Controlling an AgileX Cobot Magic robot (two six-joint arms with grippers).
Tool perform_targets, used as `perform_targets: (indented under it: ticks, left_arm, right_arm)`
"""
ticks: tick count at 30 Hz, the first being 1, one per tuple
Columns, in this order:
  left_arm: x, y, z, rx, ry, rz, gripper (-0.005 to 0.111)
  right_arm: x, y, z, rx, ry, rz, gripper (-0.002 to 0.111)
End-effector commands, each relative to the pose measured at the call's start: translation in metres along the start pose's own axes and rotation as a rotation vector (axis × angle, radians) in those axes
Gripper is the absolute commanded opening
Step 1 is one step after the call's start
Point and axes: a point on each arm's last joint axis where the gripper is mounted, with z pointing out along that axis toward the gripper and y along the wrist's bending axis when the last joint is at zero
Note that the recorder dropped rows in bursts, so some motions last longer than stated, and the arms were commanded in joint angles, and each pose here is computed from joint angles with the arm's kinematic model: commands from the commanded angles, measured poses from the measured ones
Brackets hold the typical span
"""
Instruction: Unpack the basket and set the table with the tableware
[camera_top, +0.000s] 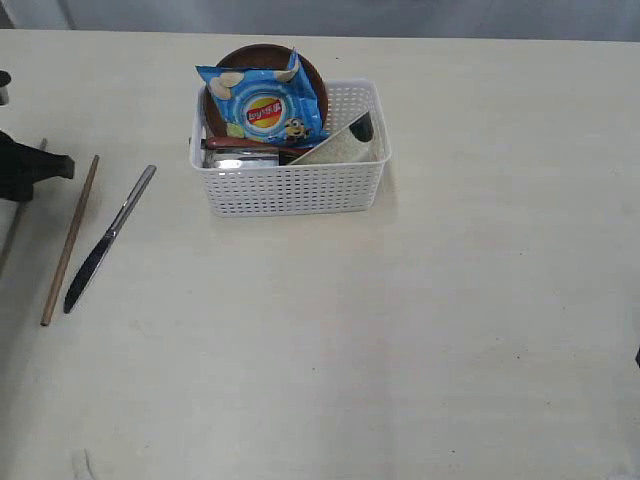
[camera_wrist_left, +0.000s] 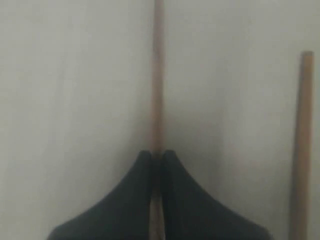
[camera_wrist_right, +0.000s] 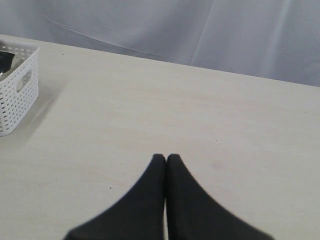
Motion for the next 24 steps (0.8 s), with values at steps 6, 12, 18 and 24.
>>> perform_targets:
  ticks: [6,12,18,24]
  left_arm:
    - [0.024,-0.017,0.008,0.026,0.201,0.024,0.000]
    - [0.026,-0.017,0.007,0.027,0.221,0.053,0.026]
    - [0.020,-0.017,0.004,0.029,0.227,0.051,0.039]
    - [0.001,-0.019,-0.021,0.037,0.154,0.028,0.039]
  right_arm:
    - [0.001,0.000,0.000,0.003,-0.003,-0.005,0.000]
    - [0.001,0.000,0.000,0.003,-0.003,-0.005,0.000]
    - [0.001,0.000,0.000,0.003,-0.003,-0.005,0.000]
    - [0.001,0.000,0.000,0.003,-0.003,-0.005,0.000]
